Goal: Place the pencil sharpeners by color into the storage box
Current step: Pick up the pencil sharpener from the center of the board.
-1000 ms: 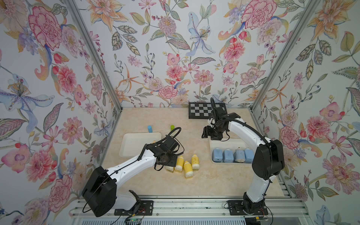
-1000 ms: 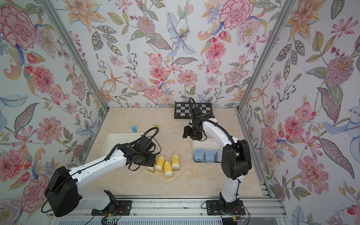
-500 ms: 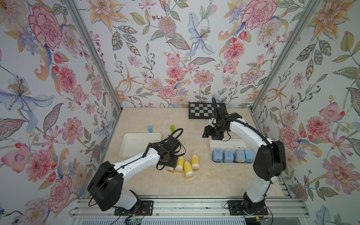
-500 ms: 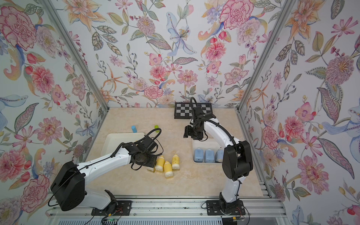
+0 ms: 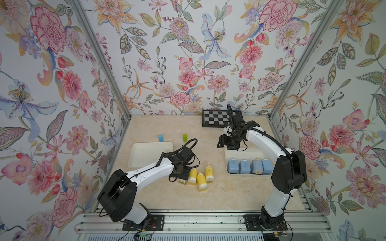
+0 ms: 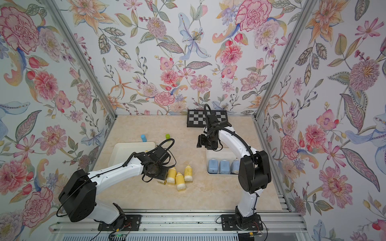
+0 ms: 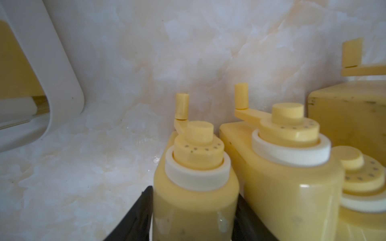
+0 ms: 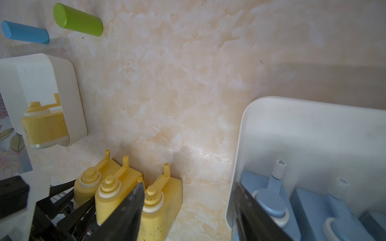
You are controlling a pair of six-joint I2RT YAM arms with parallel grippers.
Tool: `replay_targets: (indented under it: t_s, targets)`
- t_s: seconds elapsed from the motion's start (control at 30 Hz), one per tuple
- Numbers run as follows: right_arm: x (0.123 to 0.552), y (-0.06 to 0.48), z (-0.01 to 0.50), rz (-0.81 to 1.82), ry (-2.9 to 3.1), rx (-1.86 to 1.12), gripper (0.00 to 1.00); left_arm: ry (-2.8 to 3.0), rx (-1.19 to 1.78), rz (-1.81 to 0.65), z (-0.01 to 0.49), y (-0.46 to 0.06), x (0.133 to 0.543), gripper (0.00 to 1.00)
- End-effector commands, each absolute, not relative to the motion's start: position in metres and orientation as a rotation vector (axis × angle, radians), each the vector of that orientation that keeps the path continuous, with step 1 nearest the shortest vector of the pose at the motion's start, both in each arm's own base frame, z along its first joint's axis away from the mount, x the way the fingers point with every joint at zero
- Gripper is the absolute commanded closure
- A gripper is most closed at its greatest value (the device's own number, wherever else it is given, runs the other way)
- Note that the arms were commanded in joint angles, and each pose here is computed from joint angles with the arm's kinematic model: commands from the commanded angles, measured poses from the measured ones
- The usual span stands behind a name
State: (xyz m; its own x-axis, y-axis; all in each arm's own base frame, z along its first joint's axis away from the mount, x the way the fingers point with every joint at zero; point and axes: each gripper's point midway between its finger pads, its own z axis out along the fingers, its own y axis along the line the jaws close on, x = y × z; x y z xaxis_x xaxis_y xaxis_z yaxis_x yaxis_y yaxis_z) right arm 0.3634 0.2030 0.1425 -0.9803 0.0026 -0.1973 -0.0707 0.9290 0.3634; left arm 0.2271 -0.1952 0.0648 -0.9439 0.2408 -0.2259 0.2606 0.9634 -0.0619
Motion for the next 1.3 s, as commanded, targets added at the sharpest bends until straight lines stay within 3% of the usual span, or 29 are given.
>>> replay_targets:
  t_s: [0.0,0.27,0.77,1.27]
  targets:
    - [0.361,0.2,0.15,0.565,2.877,-0.044,0.32,2.902,0.39,-0.092,0.066,-0.193,0.226,0.5]
    - [0.362,0.202,0.151,0.571,2.87,-0.048,0.32,2.875,0.373,-0.069,0.088,-0.186,0.227,0.56]
    - [0.366,0.206,0.158,0.597,2.847,-0.055,0.32,2.753,0.237,-0.103,0.156,-0.161,0.234,0.56]
    - [0.378,0.222,0.166,0.667,2.822,-0.108,0.31,2.613,-0.025,0.022,0.217,-0.066,0.28,0.56]
